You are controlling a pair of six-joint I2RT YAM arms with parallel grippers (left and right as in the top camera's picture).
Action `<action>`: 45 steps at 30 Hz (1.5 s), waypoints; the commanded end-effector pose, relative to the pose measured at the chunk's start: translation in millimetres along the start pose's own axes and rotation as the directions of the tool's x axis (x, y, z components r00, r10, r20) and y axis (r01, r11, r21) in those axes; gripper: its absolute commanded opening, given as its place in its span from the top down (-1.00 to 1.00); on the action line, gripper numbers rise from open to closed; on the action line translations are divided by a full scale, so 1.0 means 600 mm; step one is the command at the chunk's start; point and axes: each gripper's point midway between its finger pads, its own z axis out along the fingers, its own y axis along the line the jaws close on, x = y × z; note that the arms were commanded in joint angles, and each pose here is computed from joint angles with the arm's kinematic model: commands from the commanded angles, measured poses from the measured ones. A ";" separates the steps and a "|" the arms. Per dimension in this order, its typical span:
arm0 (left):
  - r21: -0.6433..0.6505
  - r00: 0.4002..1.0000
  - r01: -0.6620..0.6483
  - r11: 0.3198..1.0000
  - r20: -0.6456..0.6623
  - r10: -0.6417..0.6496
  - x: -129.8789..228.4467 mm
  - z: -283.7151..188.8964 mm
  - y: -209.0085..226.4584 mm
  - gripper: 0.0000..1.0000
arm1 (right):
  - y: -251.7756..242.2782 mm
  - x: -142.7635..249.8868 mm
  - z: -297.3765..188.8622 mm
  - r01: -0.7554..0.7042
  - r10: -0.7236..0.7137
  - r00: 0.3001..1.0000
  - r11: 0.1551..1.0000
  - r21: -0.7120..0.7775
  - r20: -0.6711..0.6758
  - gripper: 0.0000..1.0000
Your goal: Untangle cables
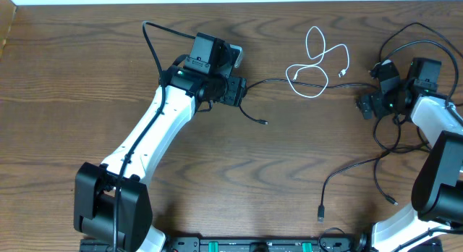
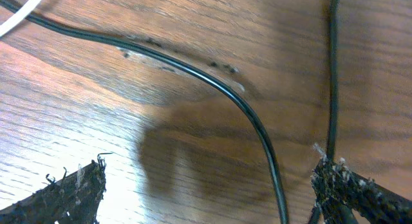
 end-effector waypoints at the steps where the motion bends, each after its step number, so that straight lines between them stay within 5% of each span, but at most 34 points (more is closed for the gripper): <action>1: -0.005 1.000 0.008 1.000 -0.017 -0.008 0.009 0.008 0.002 -0.28 | -0.002 -0.018 -0.007 0.035 -0.035 0.999 0.999 -0.003 0.032 -0.99; 5: -0.005 1.000 0.012 1.000 -0.018 -0.012 0.010 0.008 0.002 -0.28 | -0.001 -0.017 -0.005 0.033 -0.033 0.999 0.999 -0.006 0.029 -0.83; 8: -0.003 1.000 0.012 1.000 -0.022 -0.012 0.011 0.008 0.001 -0.28 | 0.001 -0.010 0.007 0.029 -0.029 0.999 0.999 -0.017 0.019 -0.49; 21: -0.003 1.000 0.012 1.000 -0.021 -0.012 0.011 0.008 0.001 -0.27 | 0.013 0.025 0.057 -0.021 0.019 0.999 0.998 -0.065 -0.036 -0.43; 25: -0.002 1.000 0.009 1.000 -0.022 -0.009 0.011 0.008 -0.001 -0.28 | 0.015 0.030 0.064 -0.042 0.039 0.998 0.997 -0.070 -0.046 -0.10; 29: -0.002 1.000 0.008 1.000 -0.021 -0.008 0.011 0.008 -0.001 -0.28 | 0.014 0.028 0.064 -0.053 0.050 0.998 0.996 -0.068 -0.043 -0.09; 33: -0.001 1.000 0.008 1.000 -0.022 -0.008 0.011 0.009 -0.001 -0.28 | 0.014 0.025 0.064 -0.068 0.066 0.997 0.996 -0.063 -0.037 0.35; 35: -0.001 1.000 0.008 1.000 -0.022 -0.008 0.011 0.009 -0.001 -0.28 | 0.012 0.023 0.065 -0.079 0.077 0.997 0.995 -0.060 -0.032 -0.17; 38: -0.001 1.000 0.008 1.000 -0.021 -0.008 0.011 0.008 -0.001 -0.29 | 0.004 0.007 0.061 -0.070 0.070 0.998 0.997 -0.045 -0.003 -0.50; 45: -0.002 1.000 0.008 1.000 -0.021 -0.008 0.011 0.009 -0.001 -0.29 | 0.008 -0.024 0.051 -0.063 0.063 0.998 0.997 -0.055 0.001 -0.66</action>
